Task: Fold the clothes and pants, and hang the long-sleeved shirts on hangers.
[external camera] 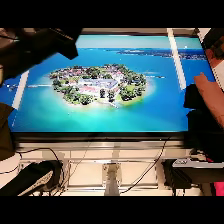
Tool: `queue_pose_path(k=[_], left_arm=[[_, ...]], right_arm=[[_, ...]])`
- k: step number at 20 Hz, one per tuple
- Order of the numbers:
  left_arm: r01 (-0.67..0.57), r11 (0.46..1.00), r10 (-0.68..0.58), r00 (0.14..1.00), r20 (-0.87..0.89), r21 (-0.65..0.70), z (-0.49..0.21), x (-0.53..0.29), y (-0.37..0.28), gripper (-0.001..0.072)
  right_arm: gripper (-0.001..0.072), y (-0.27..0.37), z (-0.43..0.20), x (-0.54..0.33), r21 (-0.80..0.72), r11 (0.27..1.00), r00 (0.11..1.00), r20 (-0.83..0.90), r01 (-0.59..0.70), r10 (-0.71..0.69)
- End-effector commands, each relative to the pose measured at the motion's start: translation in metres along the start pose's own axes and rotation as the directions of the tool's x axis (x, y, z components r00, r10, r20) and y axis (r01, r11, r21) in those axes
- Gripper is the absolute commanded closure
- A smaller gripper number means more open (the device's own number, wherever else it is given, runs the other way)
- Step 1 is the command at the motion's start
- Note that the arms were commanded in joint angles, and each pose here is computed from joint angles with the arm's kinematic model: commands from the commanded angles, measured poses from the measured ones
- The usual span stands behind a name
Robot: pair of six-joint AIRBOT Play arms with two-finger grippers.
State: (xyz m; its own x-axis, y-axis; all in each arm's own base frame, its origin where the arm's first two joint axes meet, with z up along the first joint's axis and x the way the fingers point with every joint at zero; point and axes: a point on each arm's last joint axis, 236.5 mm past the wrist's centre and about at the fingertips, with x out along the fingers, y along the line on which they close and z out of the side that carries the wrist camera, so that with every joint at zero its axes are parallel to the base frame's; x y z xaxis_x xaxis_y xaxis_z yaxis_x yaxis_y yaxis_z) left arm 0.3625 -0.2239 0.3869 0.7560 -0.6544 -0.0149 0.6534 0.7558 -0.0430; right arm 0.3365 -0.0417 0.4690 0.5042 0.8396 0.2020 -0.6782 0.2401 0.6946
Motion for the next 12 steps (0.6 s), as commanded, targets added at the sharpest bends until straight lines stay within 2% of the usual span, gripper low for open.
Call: queue_pose_path(k=[1, 12], left_arm=[[-0.010, 0.999, 0.007, 0.995, 0.099, 0.037, 0.038, -0.034, -0.011, 0.0697], [-0.010, 0.999, 0.004, 0.992, 0.128, 0.047, 0.049, -0.046, -0.016, 0.0697]], right_arm=[[0.0687, 0.033, 0.001, 0.027, -0.025, 0.987, 0.987, 0.000, -0.161, 0.161], [0.0687, 0.026, 0.001, 0.032, -0.021, 0.991, 0.991, -0.001, -0.133, 0.133]])
